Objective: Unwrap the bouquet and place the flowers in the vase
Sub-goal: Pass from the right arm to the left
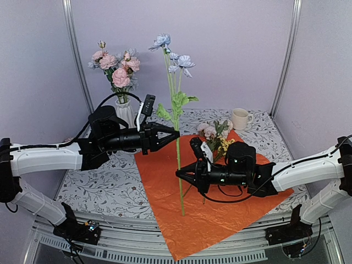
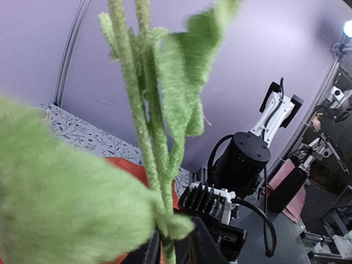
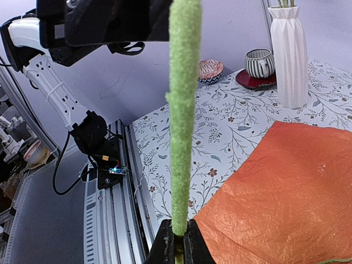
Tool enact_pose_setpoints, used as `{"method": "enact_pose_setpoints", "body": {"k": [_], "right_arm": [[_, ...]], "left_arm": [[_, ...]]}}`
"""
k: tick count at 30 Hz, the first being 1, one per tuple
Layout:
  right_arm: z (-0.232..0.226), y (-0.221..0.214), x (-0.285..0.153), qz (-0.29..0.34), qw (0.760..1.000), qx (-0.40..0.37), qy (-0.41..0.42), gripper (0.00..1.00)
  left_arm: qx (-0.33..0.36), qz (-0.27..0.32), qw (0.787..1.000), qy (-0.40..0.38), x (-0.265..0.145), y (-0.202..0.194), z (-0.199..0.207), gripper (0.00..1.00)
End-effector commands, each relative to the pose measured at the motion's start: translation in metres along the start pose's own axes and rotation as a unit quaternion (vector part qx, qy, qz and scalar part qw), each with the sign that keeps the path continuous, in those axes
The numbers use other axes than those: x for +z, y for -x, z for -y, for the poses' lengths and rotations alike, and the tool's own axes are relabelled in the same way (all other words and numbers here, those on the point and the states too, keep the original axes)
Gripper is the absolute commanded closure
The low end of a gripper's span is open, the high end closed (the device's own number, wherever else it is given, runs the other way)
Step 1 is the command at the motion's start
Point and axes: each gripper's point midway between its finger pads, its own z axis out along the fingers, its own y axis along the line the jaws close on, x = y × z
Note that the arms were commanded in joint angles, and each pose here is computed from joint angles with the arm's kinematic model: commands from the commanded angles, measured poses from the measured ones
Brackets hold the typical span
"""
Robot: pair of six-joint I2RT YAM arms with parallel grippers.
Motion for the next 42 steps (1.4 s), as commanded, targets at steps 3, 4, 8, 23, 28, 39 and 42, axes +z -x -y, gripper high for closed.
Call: {"method": "enact_pose_setpoints", "body": {"k": [3,4,8,23,28,39,42], "right_arm": [[0.001,0.012,0.002,0.02,1.0,-0.002,-0.012,0.95],[0.004,0.012,0.001,0.023,1.0,0.001,-0.02,0.89],[0.019,0.015,-0.008,0.039,0.997,0.009,-0.067,0.64],[0.142,0.043,-0.11,0.119,0.944,0.053,-0.303,0.02],[0.195,0.061,-0.155,0.141,0.902,0.047,-0.406,0.01],[0.226,0.017,-0.175,0.132,0.864,0.058,-0.482,0.01],[0.223,0.017,-0.177,0.14,0.867,0.051,-0.476,0.01]], "left_arm": [[0.016,0.01,1.0,-0.025,0.004,0.004,0.014,0.97],[0.019,0.012,0.999,-0.023,0.003,0.005,0.014,1.0],[0.027,0.016,0.999,-0.004,-0.001,0.006,0.01,1.0],[0.08,0.075,0.972,0.206,-0.094,0.057,-0.061,1.0],[0.078,0.106,0.949,0.287,-0.147,0.083,-0.089,1.0],[0.153,0.201,0.841,0.479,-0.257,0.17,-0.109,1.0],[0.181,0.236,0.817,0.494,-0.27,0.194,-0.105,1.0]]}}
